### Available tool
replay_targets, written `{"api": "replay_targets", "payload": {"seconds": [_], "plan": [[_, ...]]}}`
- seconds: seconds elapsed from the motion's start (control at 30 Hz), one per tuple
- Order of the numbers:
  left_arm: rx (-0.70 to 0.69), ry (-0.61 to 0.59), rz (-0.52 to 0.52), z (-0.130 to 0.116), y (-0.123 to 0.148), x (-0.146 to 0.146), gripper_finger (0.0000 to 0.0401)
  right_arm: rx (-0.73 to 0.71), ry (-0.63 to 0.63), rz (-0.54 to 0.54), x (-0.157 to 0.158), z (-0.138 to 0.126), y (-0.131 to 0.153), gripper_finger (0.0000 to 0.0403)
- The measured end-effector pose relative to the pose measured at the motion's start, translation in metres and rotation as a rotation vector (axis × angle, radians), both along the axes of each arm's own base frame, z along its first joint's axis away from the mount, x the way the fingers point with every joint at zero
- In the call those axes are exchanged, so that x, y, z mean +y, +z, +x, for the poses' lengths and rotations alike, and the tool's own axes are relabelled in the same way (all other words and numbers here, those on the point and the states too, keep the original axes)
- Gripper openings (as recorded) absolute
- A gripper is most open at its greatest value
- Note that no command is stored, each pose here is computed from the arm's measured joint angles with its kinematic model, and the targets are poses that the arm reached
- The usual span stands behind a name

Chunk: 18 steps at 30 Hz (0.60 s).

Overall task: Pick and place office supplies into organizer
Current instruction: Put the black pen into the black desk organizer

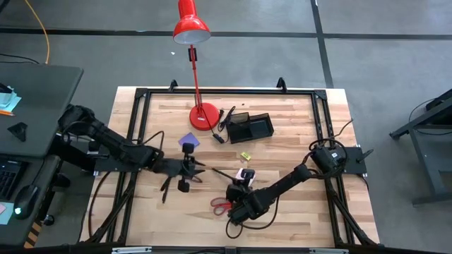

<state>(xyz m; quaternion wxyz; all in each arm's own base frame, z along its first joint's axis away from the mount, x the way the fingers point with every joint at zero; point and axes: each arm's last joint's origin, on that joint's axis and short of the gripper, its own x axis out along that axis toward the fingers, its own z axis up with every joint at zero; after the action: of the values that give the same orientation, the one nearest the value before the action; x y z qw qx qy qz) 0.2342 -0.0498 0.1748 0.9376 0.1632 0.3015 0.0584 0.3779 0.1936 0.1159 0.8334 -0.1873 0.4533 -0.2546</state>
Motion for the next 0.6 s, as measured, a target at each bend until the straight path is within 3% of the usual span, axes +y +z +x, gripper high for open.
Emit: {"api": "replay_targets", "payload": {"seconds": [0.23, 0.4, 0.6], "plan": [[0.035, -0.143, -0.202, 0.011, 0.002, 0.019, 0.0181, 0.037, 0.035, -0.043, 0.001, -0.002, 0.000, 0.0002], [0.128, -0.155, -0.179, 0.015, -0.017, 0.027, 0.0208, 0.066, 0.062, -0.046, 0.001, -0.002, 0.001, 0.0001], [0.108, -0.212, -0.102, 0.023, -0.023, 0.033, 0.0216, 0.032, 0.084, -0.082, 0.005, -0.007, 0.022, 0.0027]]}}
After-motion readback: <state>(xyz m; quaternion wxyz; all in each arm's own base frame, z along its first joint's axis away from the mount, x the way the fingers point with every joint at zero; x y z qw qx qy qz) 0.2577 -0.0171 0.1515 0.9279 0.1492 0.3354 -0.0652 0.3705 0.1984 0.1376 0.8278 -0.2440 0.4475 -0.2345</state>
